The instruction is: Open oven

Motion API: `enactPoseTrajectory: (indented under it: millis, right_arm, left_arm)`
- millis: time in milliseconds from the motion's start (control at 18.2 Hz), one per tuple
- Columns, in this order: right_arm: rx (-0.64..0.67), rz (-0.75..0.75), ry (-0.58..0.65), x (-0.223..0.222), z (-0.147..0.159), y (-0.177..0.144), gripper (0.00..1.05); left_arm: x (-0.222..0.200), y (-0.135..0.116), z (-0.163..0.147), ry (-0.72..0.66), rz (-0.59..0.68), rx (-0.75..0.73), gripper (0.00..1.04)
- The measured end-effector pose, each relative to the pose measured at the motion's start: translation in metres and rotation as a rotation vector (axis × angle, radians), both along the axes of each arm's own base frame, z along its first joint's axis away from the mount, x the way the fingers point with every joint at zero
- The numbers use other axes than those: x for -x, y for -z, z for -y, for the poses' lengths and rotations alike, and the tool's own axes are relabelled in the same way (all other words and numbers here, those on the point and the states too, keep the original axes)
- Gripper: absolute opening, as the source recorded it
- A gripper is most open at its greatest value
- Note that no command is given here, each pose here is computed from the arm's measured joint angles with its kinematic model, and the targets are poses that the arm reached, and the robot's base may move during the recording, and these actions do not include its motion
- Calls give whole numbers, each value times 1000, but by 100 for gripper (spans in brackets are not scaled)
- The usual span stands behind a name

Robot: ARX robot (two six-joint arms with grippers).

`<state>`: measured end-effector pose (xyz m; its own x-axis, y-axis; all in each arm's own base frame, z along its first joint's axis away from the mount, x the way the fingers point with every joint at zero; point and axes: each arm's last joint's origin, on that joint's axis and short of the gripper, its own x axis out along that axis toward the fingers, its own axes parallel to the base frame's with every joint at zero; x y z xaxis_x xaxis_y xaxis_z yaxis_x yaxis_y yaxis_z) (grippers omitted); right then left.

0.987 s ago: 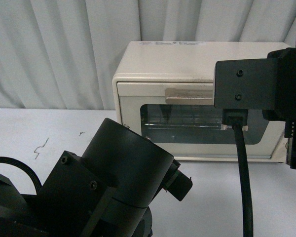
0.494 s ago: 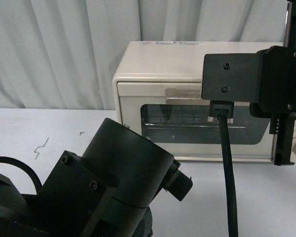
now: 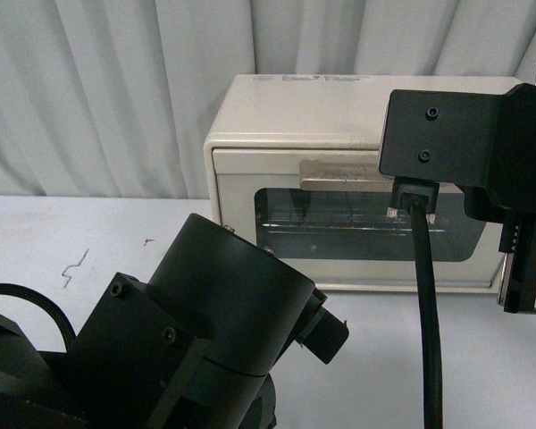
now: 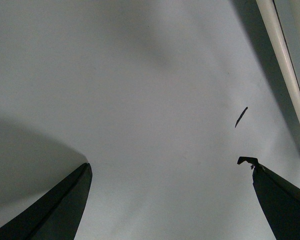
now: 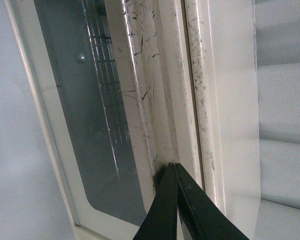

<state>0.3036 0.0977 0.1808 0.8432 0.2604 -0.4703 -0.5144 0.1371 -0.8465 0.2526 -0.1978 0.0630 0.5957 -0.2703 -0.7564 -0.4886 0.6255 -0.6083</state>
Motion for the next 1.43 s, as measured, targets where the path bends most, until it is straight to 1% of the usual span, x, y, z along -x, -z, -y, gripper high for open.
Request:
enactPoseTrajectory:
  millis: [549, 1042, 1316, 1371, 1426]
  right_arm:
    - [-48, -35, 22, 11, 5, 7, 2]
    - [-123, -123, 42, 27, 9, 15, 2]
    - [-155, -224, 29, 43, 13, 21, 2]
    - [-183, -310, 21, 54, 16, 27, 2]
    - [-188, -320, 27, 56, 17, 25, 2]
  left_arm:
    - [0, 0, 0, 0, 0, 0, 98]
    - [0, 0, 0, 0, 0, 0, 98]
    - [0, 0, 0, 0, -1, 0, 98]
    - [1, 1, 0, 0, -5, -4, 98]
    - [1, 1, 0, -1, -5, -4, 98]
